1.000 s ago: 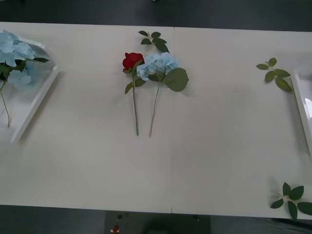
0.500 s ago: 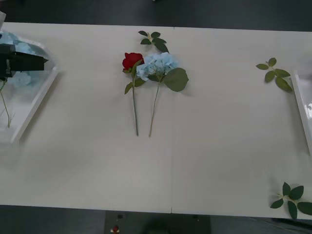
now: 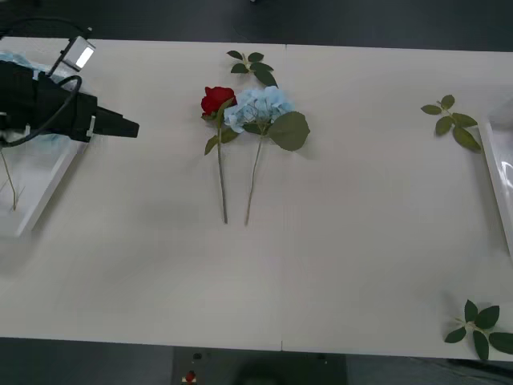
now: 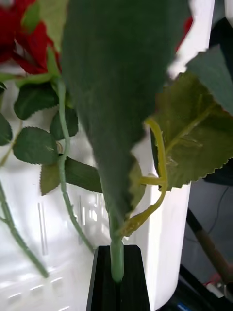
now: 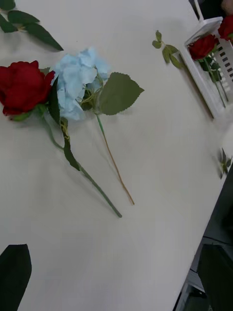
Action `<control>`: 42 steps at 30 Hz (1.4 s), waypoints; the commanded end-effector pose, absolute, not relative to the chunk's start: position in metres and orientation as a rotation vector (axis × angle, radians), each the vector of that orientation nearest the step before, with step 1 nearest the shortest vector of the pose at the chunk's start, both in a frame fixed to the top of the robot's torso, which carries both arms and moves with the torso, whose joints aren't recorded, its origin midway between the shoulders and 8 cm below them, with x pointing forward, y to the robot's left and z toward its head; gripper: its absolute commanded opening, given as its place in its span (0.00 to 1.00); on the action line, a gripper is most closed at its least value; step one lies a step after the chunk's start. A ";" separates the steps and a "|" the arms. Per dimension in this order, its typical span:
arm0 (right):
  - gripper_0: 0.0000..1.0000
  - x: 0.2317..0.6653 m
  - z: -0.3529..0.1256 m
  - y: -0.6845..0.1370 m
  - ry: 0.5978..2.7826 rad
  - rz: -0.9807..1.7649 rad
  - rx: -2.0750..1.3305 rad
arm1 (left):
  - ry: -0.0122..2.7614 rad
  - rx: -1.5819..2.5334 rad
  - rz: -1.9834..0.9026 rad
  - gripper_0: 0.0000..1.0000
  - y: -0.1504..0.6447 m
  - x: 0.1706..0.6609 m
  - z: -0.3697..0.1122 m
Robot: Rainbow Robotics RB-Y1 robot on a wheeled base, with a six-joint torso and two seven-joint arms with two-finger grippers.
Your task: Put the red flowers into the right box and the blue flowers into the left box
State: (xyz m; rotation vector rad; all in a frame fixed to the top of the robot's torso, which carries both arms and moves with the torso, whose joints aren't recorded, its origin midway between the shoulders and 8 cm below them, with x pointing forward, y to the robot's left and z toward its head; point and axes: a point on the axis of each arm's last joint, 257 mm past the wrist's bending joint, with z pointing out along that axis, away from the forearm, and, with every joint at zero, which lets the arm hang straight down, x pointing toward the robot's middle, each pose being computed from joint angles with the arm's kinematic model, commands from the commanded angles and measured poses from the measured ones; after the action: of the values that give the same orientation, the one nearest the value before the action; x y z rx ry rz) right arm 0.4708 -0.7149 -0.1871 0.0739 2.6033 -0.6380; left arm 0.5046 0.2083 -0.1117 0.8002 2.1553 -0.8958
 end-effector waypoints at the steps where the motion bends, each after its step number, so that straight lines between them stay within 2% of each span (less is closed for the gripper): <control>1: 0.00 0.473 -0.181 -0.722 2.583 -0.656 0.045 | 2.166 0.769 -0.924 1.00 0.172 0.502 -0.111; 4: 0.00 0.474 -0.184 -0.719 2.586 -0.650 0.038 | 2.172 0.769 -0.934 1.00 0.153 0.498 -0.121; 7: 0.19 0.480 -0.184 -0.717 2.568 -0.663 0.028 | 2.193 0.771 -0.942 1.00 0.136 0.495 -0.131; 11: 0.23 0.485 -0.185 -0.716 2.552 -0.674 0.024 | 2.232 0.801 -0.904 1.00 0.121 0.495 -0.151; 12: 0.38 0.488 -0.185 -0.715 2.543 -0.669 0.026 | 2.251 0.821 -0.868 1.00 0.118 0.496 -0.160; 13: 0.45 0.489 -0.185 -0.715 2.539 -0.669 0.026 | 2.262 0.824 -0.854 1.00 0.116 0.496 -0.164; 14: 0.58 0.491 -0.184 -0.714 2.532 -0.661 0.031 | 2.272 0.829 -0.837 1.00 0.113 0.497 -0.168; 15: 0.76 0.493 -0.184 -0.712 2.523 -0.639 0.048 | 2.280 0.835 -0.798 1.00 0.110 0.501 -0.176; 17: 0.86 0.495 -0.185 -0.707 2.518 -0.607 0.063 | 2.283 0.831 -0.765 1.00 0.104 0.506 -0.183; 23: 0.90 0.502 -0.174 -0.690 2.518 -0.504 0.075 | 2.270 0.793 -0.696 1.00 0.088 0.526 -0.199; 32: 0.90 0.522 -0.116 -0.616 2.513 -0.265 -0.074 | 2.252 0.718 -0.609 1.00 0.076 0.571 -0.207; 39: 0.90 0.536 -0.079 -0.497 2.453 0.153 -0.214 | 2.270 0.644 -0.556 1.00 0.079 0.602 -0.211; 42: 0.90 0.540 -0.060 -0.437 2.369 0.441 -0.220 | 2.259 0.613 -0.516 1.00 0.084 0.617 -0.212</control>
State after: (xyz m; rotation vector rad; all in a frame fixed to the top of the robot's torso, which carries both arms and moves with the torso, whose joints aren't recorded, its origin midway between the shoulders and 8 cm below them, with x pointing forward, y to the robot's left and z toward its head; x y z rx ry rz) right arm 0.5312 -0.4660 -0.1014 -0.2115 2.4706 0.3047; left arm 0.5956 0.0877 -0.2382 0.6727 2.2968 -0.5310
